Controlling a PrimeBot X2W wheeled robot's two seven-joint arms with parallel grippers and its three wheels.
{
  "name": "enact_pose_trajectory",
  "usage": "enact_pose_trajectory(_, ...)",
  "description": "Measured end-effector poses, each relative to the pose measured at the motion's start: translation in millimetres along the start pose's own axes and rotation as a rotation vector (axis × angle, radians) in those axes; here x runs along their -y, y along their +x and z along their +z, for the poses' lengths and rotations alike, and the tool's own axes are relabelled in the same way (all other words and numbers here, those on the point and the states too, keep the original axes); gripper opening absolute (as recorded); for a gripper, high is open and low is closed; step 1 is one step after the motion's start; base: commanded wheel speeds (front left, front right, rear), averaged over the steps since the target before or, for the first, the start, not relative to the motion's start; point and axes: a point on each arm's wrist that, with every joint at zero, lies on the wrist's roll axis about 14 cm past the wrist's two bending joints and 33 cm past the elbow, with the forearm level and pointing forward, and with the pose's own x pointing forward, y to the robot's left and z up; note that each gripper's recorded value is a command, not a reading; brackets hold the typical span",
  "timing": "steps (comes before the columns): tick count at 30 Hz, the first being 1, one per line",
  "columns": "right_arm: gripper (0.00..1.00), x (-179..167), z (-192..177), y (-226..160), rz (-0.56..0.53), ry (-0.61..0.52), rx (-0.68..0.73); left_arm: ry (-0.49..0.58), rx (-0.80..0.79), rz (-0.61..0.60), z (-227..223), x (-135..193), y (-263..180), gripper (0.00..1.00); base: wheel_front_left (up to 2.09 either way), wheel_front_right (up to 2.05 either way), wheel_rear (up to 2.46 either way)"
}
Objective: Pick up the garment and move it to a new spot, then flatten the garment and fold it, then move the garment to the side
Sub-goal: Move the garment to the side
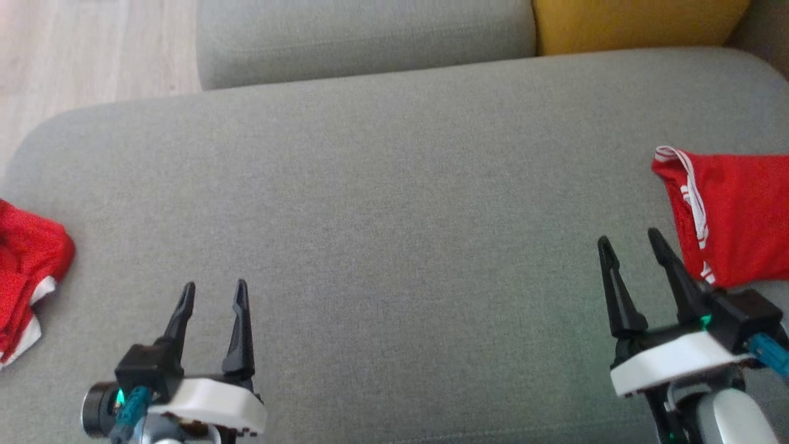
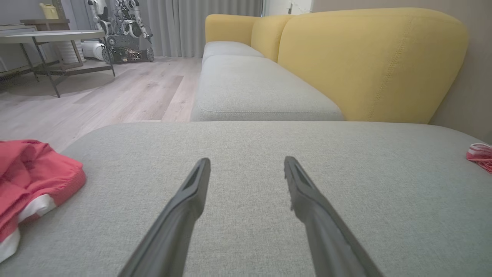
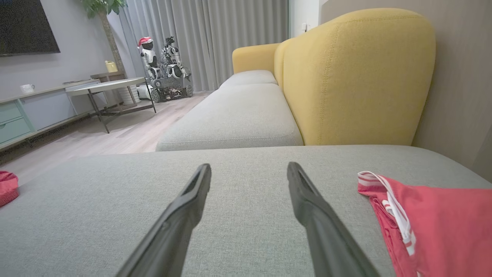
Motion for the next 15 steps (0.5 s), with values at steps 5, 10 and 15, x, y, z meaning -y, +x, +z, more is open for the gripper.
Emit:
enact_pose_trajectory(5,1.00,-3,1,-13,-0.011,0.008,-0.002,-0.004,-0.002,0.012,2,-2,-12,1.00,0.00,0.00,0.00)
enact_pose_trajectory(10,1.00,-5,1,-19,-0.014,0.005,-0.011,-0.001,-0.006,0.004,2,0,-19,1.00,0.00,0.00,0.00)
enact_pose_trajectory(15,1.00,-4,3,-22,-0.022,0.006,-0.007,0.005,-0.002,0.004,5,-1,-20,1.00,0.00,0.00,0.00)
